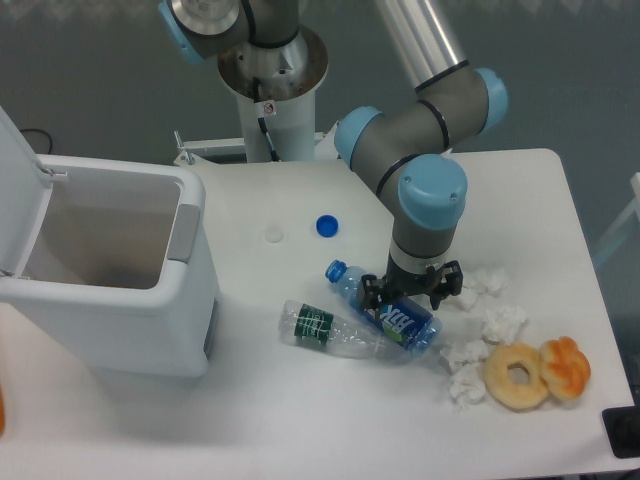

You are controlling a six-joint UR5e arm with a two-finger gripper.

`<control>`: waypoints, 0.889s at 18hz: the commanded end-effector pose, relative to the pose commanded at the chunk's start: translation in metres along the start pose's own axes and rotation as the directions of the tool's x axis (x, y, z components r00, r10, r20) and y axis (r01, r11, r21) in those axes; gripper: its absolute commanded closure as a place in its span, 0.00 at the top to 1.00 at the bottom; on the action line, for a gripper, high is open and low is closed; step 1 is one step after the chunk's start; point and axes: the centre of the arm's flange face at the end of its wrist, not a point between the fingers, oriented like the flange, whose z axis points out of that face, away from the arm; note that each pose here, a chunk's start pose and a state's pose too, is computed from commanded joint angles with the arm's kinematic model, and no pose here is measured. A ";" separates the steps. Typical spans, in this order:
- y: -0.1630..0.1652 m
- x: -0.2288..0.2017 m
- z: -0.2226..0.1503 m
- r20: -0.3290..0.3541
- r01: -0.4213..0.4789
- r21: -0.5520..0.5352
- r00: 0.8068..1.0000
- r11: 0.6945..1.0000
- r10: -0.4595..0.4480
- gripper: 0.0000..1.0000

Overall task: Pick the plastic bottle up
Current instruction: 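Lower the gripper over the blue-labelled bottle's middle and close on it, then lift the gripped blue-labelled bottle up off the table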

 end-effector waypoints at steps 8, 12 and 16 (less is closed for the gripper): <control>-0.001 0.009 0.031 0.025 0.097 -0.051 0.995 0.994 -0.096 1.00; -0.001 0.009 0.035 0.022 0.099 -0.057 0.995 0.993 -0.098 1.00; -0.001 0.008 0.036 0.026 0.099 -0.061 0.995 0.993 -0.097 1.00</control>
